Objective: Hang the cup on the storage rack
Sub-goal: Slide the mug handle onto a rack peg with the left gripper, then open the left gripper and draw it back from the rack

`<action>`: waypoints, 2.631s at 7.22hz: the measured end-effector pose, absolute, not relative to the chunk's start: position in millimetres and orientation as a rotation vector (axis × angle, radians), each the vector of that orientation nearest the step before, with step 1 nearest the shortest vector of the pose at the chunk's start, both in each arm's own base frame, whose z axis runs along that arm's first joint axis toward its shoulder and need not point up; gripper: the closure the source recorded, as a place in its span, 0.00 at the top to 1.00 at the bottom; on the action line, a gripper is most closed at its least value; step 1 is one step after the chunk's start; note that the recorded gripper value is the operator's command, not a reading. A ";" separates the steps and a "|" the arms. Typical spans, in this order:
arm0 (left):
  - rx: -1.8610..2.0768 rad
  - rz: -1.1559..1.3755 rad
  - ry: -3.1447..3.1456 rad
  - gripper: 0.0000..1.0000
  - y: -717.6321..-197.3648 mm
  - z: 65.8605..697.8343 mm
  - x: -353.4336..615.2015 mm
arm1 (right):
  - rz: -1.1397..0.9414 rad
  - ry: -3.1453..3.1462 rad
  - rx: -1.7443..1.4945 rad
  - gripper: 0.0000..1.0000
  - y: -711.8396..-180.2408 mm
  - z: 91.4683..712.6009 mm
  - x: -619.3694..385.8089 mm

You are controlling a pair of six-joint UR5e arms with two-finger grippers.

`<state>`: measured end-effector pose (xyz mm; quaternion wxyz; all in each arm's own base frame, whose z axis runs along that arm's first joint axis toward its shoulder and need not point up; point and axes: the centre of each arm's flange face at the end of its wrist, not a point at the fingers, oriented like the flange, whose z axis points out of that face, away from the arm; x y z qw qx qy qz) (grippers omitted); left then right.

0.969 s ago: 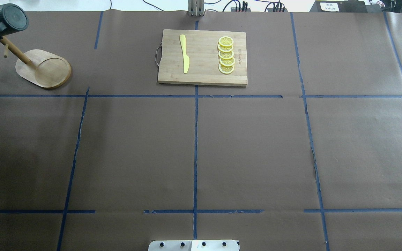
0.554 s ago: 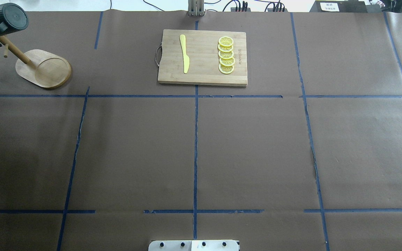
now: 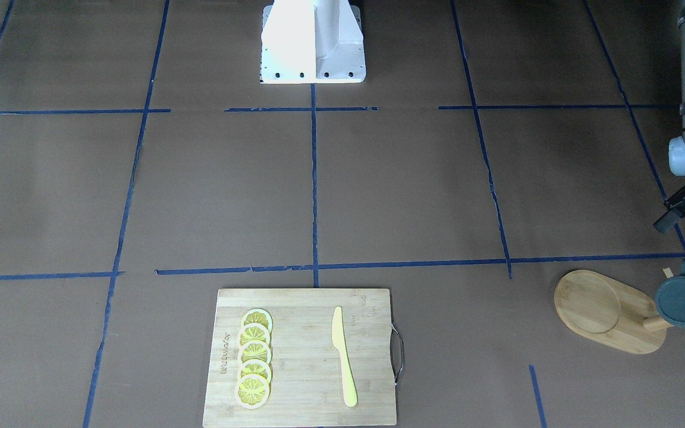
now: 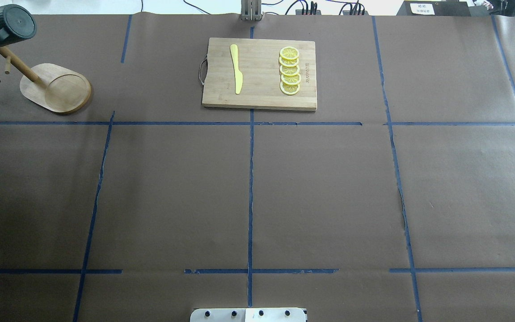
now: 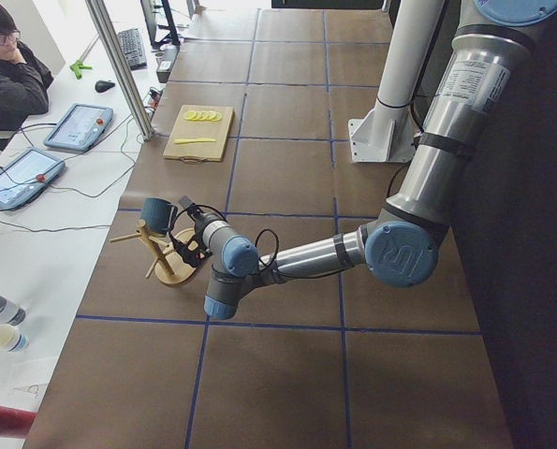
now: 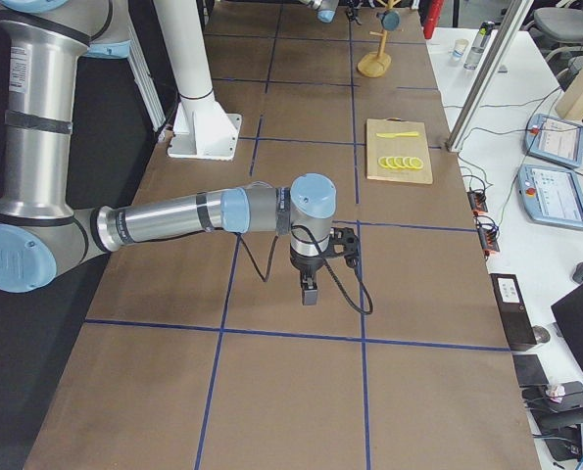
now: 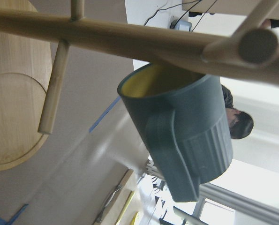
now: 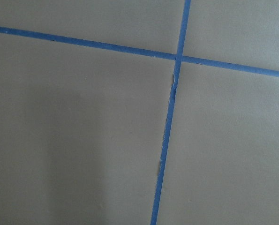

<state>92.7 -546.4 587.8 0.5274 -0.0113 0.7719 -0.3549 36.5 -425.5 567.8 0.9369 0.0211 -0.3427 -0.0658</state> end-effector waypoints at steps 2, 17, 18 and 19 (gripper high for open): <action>0.057 -0.634 1.760 1.00 -538.1 590.2 62.1 | -0.134 -0.700 0.041 1.00 -424.9 568.3 36.5; 0.555 0.421 0.650 1.00 -591.5 734.1 1.9 | -0.132 -0.702 0.041 1.00 -424.6 568.5 37.0; 0.516 0.467 0.576 1.00 -601.0 723.0 -8.1 | -0.132 -0.702 0.041 1.00 -424.6 568.5 37.0; 0.466 0.486 0.529 1.00 -607.3 707.5 -25.6 | -0.132 -0.702 0.041 1.00 -424.6 568.5 36.9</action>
